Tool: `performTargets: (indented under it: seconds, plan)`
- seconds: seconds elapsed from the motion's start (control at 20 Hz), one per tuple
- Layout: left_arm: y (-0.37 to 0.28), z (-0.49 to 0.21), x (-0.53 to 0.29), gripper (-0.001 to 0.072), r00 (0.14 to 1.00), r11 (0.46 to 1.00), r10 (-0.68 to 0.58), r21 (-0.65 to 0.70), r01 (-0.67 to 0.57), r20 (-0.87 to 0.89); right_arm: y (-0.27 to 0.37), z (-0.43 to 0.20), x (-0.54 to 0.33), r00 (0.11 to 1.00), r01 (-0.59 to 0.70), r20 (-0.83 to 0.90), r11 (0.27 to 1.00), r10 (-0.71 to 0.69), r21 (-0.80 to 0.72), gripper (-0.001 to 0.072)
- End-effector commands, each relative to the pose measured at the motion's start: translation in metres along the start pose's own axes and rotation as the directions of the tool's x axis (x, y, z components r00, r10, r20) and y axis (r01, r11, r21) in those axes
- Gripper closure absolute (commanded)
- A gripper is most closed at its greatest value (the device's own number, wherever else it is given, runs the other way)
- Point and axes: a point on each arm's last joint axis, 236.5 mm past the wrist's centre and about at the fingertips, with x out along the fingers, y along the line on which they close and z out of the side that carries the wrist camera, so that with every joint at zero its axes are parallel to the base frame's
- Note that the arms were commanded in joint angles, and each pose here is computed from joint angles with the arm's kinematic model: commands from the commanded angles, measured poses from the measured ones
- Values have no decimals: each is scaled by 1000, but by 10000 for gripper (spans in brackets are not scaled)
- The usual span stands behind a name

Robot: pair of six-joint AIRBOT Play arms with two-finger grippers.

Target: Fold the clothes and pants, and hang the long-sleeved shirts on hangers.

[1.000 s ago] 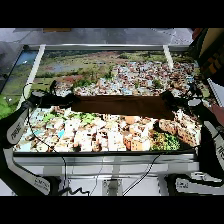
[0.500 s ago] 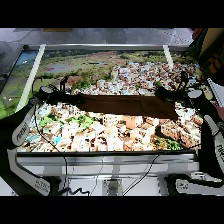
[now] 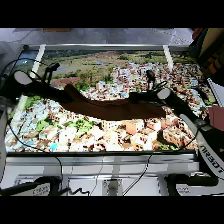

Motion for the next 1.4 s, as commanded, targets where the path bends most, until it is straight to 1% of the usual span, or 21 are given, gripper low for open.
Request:
performTargets:
  seconds: [0.0,0.1,0.2,0.3,0.4,0.5,0.6,0.7,0.85,0.95,1.15,1.3,1.35]
  plan:
    - [-27,-7,-53,697,998,997,36,62,-39,43,59,-55,56,991,-62,-124,998,59,-23,700]
    - [-35,-5,-68,697,996,995,49,82,-55,81,104,-77,83,978,-128,-170,991,121,-31,700]
    - [-37,-2,-72,696,994,994,54,86,-63,97,152,-100,104,958,-192,-217,981,190,13,700]
    - [-34,1,-70,696,993,994,59,81,-68,106,196,-132,117,927,-256,-279,967,250,17,700]
    - [-31,1,-66,696,994,995,56,76,-63,97,220,-151,121,913,-288,-303,958,274,-3,699]
    - [-31,1,-60,696,995,996,43,70,-49,86,219,-149,122,923,-280,-291,958,251,-60,699]
    - [-35,6,-50,697,996,999,-1,52,-4,91,197,-126,117,940,-245,-268,964,211,-102,699]
    - [-52,14,-39,696,991,995,-93,34,90,100,165,-93,99,948,-208,-265,973,176,-98,699]
    - [-96,40,-13,697,958,970,-243,35,240,154,105,-36,55,966,-132,-236,988,109,-83,698]
    - [-130,59,15,697,933,952,-307,52,303,190,68,1,18,978,-87,-194,995,78,-42,699]
    - [-195,72,92,696,919,940,-340,104,325,201,-4,49,-54,992,-9,-124,998,16,55,698]
    - [-235,63,153,696,921,940,-336,131,315,196,-49,63,-95,994,41,-102,992,-29,123,698]
    - [-242,63,169,676,922,944,-323,134,301,211,-60,63,-102,994,51,-107,988,-36,143,698]
